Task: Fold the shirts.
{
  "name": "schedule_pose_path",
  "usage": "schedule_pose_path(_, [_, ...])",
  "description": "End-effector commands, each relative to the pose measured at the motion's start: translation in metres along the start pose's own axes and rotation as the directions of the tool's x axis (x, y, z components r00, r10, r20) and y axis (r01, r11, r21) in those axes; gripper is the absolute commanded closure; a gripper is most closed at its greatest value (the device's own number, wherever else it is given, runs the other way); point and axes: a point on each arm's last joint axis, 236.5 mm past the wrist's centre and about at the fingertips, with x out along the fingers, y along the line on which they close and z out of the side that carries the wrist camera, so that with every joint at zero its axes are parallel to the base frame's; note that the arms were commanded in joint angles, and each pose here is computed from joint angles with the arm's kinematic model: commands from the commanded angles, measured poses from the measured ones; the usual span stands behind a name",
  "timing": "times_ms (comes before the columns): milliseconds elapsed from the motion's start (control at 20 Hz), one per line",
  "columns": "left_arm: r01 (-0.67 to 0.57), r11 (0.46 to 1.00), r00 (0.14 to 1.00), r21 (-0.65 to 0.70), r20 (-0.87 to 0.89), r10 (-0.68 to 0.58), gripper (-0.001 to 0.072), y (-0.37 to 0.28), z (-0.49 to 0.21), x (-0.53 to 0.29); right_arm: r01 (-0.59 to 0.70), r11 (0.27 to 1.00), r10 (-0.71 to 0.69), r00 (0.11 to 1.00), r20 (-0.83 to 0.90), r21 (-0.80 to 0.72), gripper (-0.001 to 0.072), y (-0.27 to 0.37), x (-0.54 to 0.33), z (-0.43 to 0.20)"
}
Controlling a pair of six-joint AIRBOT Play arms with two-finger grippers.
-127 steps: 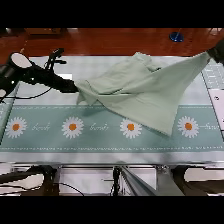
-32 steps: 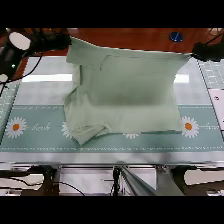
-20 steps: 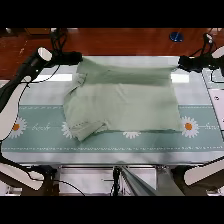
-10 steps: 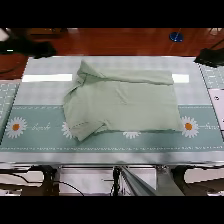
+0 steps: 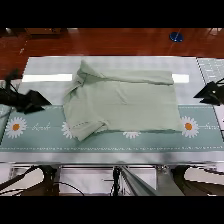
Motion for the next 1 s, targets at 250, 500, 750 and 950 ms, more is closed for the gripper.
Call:
schedule_pose_path(250, [-0.018,1.000,0.993,-0.016,-0.114,0.016,0.0111,0.010,-0.058,0.091,-0.023,1.000,0.023,1.000,0.007,0.010,0.0221,-0.006,0.038,-0.041])
schedule_pose_path(500, [-0.031,0.999,0.981,-0.036,-0.192,0.023,0.0121,0.011,-0.066,0.123,-0.024,1.000,0.023,1.000,0.007,0.012,0.0222,-0.007,0.039,-0.042])
schedule_pose_path(750, [-0.001,0.993,1.000,-0.120,0.027,0.004,0.0609,0.003,-0.011,0.136,-0.025,1.000,0.025,1.000,0.015,0.005,0.0237,-0.003,0.035,-0.042])
schedule_pose_path(950, [0.037,0.999,0.999,-0.020,-0.026,-0.038,0.0688,-0.011,-0.018,0.129,0.005,1.000,-0.004,0.996,0.087,-0.016,0.0237,0.000,0.020,-0.035])
